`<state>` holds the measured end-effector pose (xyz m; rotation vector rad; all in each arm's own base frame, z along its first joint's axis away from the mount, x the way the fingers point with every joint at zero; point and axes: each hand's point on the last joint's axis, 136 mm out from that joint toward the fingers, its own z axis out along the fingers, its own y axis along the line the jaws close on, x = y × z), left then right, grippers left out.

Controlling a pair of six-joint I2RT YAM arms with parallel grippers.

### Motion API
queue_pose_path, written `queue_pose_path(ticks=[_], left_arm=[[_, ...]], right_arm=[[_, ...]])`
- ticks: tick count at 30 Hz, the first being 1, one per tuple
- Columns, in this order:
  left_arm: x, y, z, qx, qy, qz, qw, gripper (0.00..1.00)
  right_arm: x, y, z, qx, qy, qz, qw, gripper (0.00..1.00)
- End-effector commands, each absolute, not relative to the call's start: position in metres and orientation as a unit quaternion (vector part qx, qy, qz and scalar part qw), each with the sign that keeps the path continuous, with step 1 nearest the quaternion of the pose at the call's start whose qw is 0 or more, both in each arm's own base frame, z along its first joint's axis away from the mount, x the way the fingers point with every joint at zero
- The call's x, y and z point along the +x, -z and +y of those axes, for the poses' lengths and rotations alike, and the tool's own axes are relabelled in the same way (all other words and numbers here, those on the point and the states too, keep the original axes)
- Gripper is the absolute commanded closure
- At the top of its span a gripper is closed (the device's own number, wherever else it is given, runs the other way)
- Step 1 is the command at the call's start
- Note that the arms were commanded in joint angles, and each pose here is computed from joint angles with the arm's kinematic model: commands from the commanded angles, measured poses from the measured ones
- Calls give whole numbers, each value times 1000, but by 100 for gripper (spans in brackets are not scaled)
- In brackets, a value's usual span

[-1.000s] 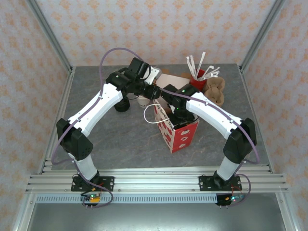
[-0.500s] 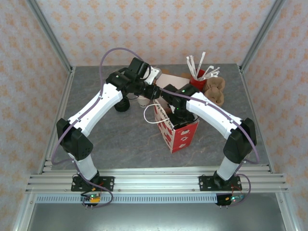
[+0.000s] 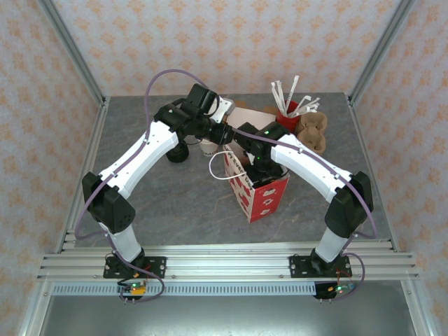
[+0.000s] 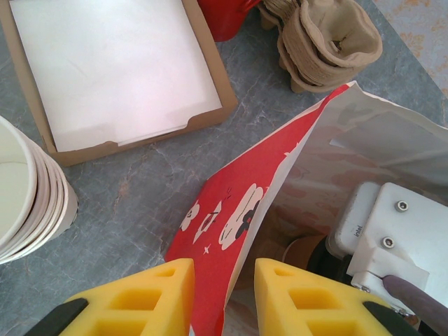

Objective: Pack the takeout coffee

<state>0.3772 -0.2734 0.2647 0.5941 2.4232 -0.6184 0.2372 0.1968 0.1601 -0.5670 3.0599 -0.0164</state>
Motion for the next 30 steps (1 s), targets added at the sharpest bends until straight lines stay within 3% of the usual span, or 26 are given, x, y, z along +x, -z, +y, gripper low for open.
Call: queue_pose_path(ticks=[1,30], left_arm=[[375,-271,-272,223,230,902,288,71],[376,-269,-272,223,227,903,288,71]], right_arm=[[236,-156,195,-186,6,983,7,49],[230,-172,192,-186,0,982,3,50]])
